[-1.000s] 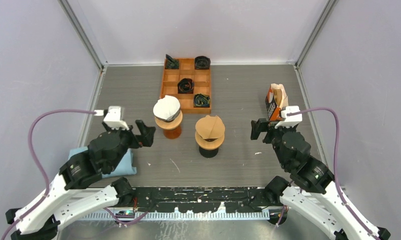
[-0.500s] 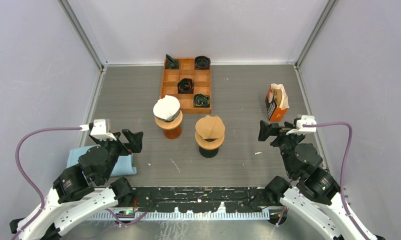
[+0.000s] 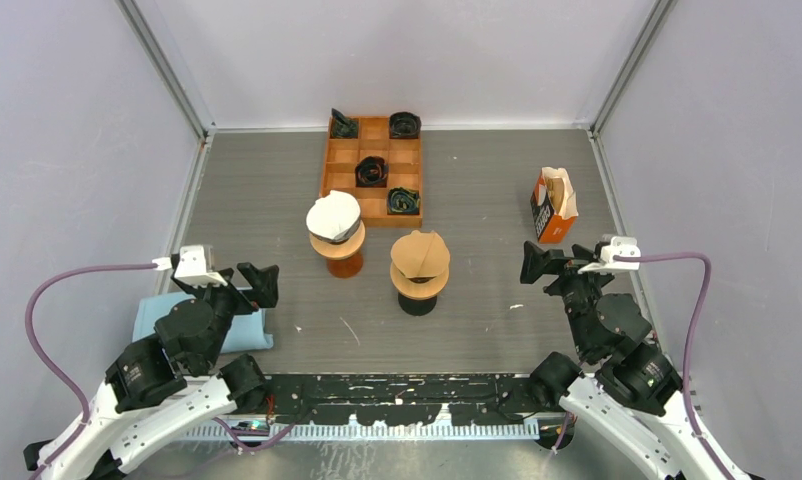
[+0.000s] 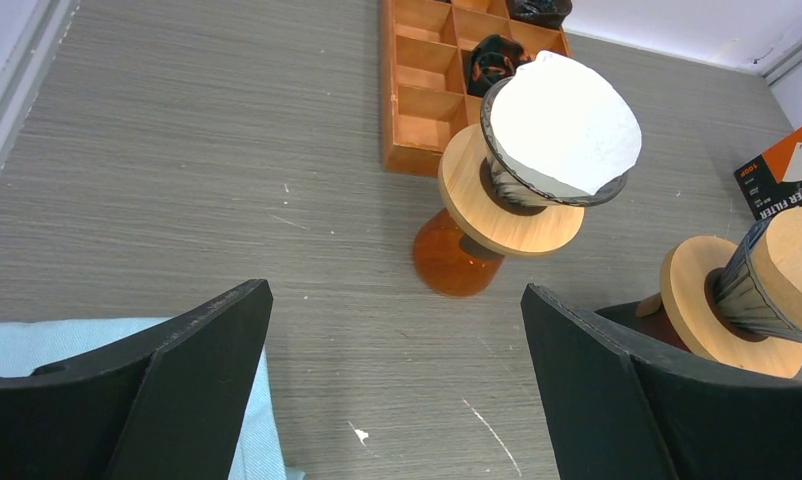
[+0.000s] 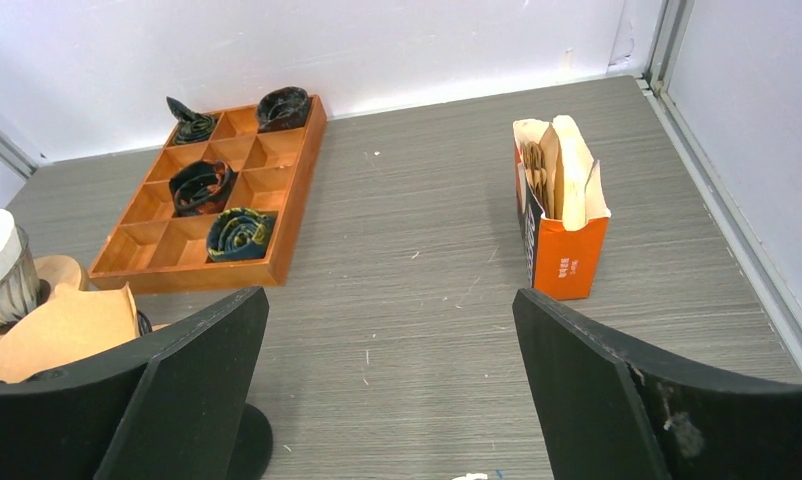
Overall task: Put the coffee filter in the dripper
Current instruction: Reset both arms
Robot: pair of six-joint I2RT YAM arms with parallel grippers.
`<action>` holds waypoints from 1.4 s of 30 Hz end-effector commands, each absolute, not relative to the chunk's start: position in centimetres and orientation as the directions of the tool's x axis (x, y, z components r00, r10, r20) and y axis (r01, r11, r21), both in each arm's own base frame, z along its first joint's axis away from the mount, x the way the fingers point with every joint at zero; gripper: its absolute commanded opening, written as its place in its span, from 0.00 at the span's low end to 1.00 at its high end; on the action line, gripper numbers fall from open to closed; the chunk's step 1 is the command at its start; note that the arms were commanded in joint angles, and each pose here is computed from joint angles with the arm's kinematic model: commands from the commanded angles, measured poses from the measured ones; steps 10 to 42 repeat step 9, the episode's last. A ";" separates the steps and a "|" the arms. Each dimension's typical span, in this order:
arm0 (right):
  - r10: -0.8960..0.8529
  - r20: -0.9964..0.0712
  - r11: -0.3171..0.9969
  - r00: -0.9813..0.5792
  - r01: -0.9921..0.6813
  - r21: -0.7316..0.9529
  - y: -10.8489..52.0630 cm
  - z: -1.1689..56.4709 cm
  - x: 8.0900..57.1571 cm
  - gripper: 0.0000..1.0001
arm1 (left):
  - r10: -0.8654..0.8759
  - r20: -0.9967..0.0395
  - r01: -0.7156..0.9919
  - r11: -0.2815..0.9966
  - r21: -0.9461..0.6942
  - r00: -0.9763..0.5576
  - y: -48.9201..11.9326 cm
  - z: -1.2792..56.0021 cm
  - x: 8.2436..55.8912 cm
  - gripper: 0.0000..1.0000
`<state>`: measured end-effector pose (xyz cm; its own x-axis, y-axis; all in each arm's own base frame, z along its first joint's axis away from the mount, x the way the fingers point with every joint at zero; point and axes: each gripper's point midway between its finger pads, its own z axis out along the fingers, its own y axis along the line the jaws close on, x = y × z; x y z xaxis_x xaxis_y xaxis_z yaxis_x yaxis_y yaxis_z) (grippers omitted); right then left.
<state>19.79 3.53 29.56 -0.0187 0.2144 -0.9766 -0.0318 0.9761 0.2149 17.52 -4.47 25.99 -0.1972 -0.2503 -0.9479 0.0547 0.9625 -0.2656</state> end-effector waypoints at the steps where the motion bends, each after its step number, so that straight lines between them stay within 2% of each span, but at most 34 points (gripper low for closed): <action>1: 0.255 -0.966 0.967 0.040 -0.020 0.255 3.1 31.4 19.9 1.00 | -0.267 -0.950 0.028 0.961 -0.275 -0.165 -3.9 26.6 17.7 0.99; 42: 0.258 -0.965 0.966 0.045 -0.020 0.257 3.0 31.5 19.8 1.00 | -0.269 -0.949 0.028 0.960 -0.277 -0.163 -4.0 26.5 17.8 0.99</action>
